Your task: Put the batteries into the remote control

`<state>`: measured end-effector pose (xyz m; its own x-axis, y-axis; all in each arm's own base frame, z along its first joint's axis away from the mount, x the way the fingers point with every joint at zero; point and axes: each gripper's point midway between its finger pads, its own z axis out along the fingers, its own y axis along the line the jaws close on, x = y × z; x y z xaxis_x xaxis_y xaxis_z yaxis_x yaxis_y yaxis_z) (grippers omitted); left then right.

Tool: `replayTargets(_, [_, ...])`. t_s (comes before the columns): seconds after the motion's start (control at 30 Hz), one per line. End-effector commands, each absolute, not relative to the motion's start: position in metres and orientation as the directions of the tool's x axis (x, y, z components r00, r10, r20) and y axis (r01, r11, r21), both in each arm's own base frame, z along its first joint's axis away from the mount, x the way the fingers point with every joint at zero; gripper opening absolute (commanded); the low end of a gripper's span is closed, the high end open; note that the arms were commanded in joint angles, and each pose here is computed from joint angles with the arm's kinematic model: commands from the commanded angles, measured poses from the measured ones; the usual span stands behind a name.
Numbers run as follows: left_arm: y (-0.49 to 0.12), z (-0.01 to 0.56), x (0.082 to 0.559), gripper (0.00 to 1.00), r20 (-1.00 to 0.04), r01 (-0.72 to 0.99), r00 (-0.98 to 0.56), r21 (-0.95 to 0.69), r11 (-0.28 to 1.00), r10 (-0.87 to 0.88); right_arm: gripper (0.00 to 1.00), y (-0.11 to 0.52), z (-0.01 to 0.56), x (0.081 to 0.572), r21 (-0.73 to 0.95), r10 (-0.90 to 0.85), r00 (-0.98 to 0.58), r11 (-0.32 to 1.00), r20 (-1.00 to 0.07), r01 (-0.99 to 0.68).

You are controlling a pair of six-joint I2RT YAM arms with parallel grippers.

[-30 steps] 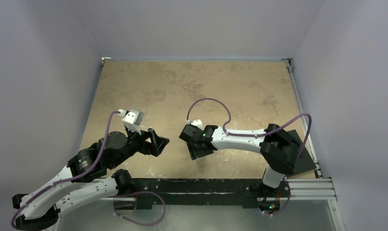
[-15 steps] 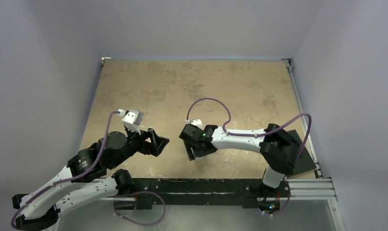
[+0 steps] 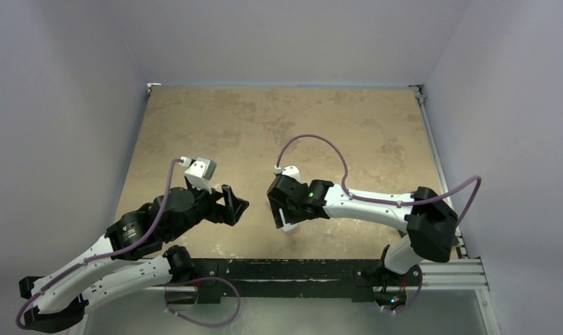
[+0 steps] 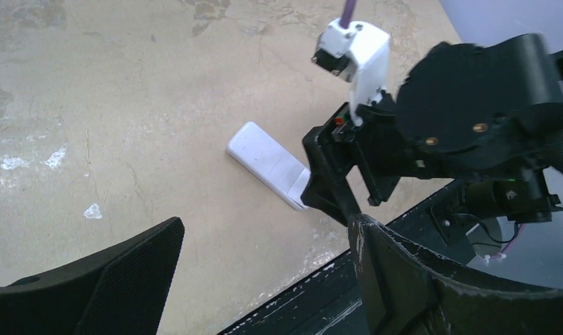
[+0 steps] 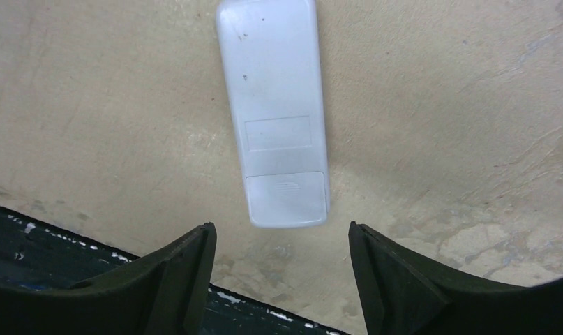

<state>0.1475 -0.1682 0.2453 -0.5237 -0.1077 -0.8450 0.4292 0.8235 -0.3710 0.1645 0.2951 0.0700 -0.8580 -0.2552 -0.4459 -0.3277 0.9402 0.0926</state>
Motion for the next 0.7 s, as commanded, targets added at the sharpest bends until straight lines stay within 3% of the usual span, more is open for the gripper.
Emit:
replayTargets(0.0, [-0.171, 0.243, 0.152, 0.88, -0.841, 0.403, -0.528, -0.368, 0.838, -0.116, 0.77, 0.287, 0.086, 0.171, 0.127, -0.182, -0.837, 0.950, -0.516, -0.285])
replayTargets(0.5, [-0.205, 0.223, 0.167, 0.87, -0.810, 0.397, -0.585, -0.339, 0.853, -0.049, 0.74, 0.266, 0.095, 0.160, 0.244, -0.082, -0.813, 0.932, -0.576, -0.266])
replayTargets(0.67, [-0.222, 0.218, 0.180, 0.85, -0.800, 0.367, -0.598, -0.329, 0.870, -0.050, 0.69, 0.256, 0.099, 0.153, 0.281, -0.052, -0.810, 0.923, -0.584, -0.262])
